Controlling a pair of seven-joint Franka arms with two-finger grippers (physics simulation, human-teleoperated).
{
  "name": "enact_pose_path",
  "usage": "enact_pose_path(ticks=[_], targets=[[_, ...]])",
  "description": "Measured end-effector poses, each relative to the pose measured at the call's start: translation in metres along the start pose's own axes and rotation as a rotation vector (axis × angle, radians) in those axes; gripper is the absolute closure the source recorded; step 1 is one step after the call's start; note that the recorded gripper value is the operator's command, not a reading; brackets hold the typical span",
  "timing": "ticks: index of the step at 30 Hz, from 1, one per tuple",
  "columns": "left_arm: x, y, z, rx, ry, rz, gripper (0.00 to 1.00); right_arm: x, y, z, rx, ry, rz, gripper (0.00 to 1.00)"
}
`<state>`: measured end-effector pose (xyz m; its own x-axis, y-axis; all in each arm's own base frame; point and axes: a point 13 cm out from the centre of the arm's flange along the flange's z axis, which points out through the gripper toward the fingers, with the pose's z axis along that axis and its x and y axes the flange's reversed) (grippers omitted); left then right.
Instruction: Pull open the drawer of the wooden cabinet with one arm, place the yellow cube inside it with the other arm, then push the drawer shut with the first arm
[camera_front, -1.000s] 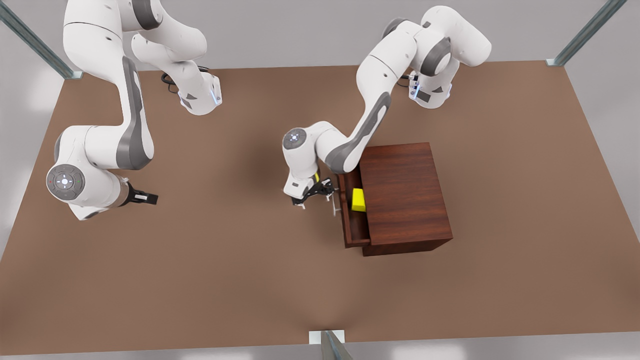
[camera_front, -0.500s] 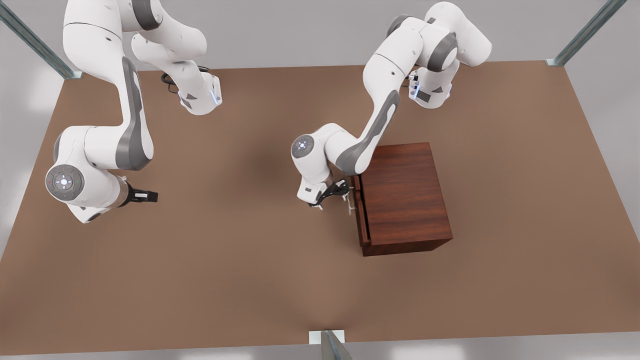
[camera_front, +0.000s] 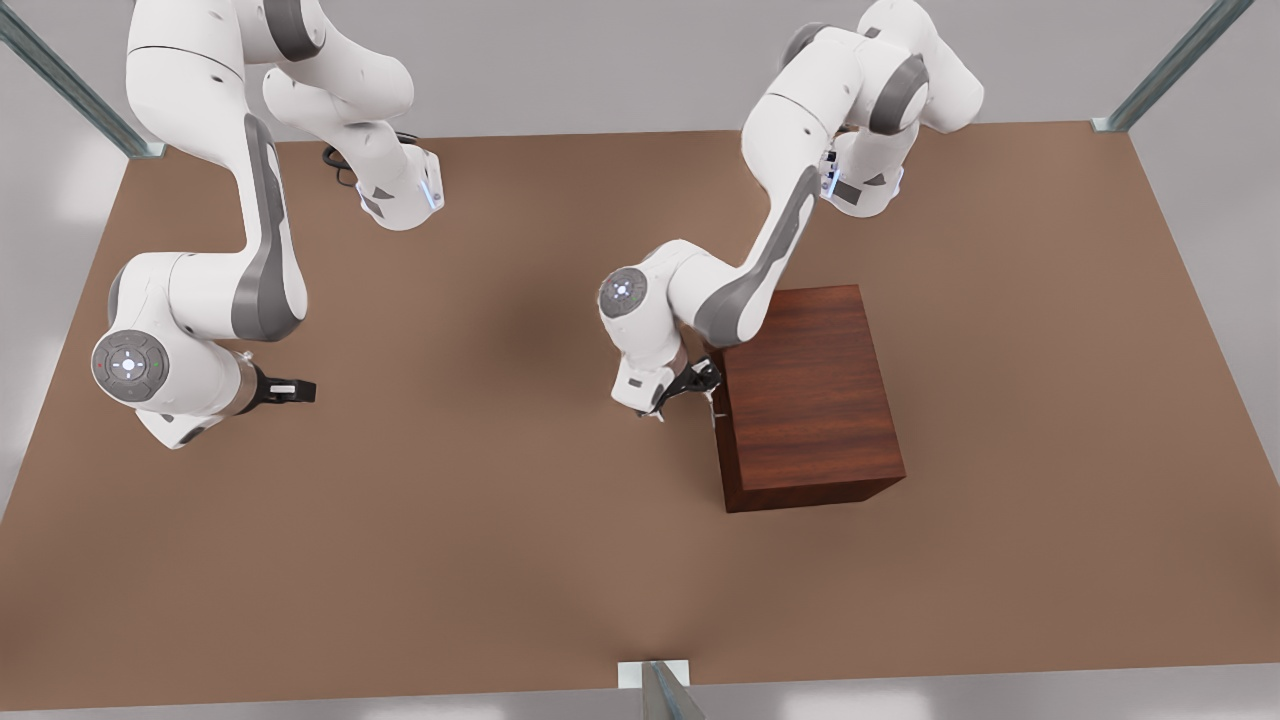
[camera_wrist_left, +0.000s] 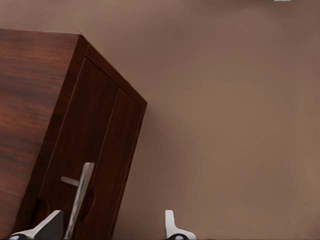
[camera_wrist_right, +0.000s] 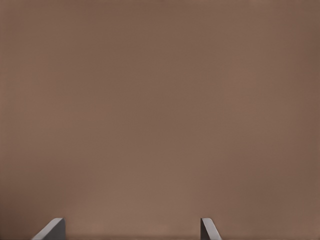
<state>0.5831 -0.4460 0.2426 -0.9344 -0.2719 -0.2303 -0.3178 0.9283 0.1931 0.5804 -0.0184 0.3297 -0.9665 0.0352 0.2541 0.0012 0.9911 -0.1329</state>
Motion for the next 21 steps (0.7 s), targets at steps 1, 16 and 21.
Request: enact_pose_path(ticks=[1,16,21], targets=[[-0.037,0.032,-0.049,0.047,0.005,-0.057,0.0,0.0,0.0,0.0,0.0,0.0,-0.002,0.0],[-0.156,0.34,-0.1,0.219,0.243,-0.033,0.0,0.0,0.0,0.0,0.0,0.0,-0.022,0.0],[-0.159,0.337,-0.097,0.238,0.241,0.065,0.0,0.0,-0.001,0.0,0.001,0.0,-0.025,0.0]])
